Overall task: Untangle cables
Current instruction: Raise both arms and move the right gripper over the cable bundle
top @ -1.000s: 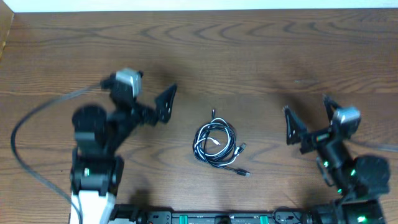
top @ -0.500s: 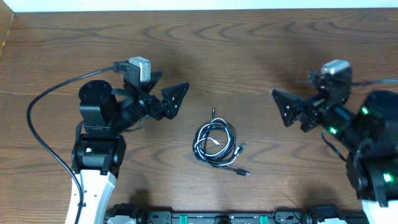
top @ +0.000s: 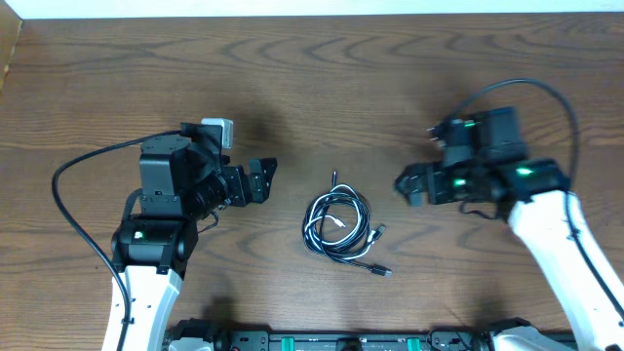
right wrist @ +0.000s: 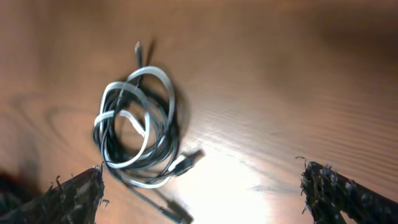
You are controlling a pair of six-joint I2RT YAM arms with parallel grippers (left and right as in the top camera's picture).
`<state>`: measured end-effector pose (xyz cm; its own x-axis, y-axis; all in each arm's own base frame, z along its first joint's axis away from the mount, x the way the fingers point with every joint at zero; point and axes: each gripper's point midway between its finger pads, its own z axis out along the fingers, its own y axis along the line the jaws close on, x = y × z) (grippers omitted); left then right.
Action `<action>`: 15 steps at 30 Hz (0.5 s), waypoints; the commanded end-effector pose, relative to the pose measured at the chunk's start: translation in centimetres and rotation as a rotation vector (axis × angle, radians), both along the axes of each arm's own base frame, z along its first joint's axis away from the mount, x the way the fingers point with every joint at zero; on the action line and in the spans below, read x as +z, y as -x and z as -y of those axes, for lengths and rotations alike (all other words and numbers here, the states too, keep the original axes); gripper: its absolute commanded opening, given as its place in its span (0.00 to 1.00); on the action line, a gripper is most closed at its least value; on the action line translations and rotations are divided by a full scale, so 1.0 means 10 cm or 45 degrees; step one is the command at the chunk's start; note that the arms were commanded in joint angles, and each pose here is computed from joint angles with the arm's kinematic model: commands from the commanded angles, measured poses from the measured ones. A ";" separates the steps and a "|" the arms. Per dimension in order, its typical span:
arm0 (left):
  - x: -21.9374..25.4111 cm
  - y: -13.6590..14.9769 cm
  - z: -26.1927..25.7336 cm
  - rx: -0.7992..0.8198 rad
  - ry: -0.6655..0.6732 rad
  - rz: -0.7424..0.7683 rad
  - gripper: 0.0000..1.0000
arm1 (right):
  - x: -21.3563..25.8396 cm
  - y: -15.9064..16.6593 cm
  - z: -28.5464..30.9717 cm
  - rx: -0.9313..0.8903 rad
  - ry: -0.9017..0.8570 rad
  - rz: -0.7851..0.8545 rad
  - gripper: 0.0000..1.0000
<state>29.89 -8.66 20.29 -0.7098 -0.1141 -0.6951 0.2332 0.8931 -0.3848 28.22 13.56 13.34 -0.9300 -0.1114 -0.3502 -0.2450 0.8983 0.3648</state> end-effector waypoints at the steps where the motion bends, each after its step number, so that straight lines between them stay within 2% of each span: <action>1: 0.05 -0.03 -0.04 0.016 -0.039 0.029 0.98 | -0.14 0.09 -0.26 0.110 0.064 -0.021 0.99; 8: 0.09 0.02 0.07 -0.057 0.024 0.027 0.98 | -0.15 0.15 -0.72 0.284 0.035 0.057 0.99; 10: 0.09 0.02 0.08 -0.061 0.028 0.027 0.98 | -0.14 0.12 -0.78 0.337 0.036 0.104 0.82; 15: 0.11 0.02 0.09 -0.070 0.036 0.036 0.98 | -0.36 0.04 -0.69 0.316 0.155 0.089 0.67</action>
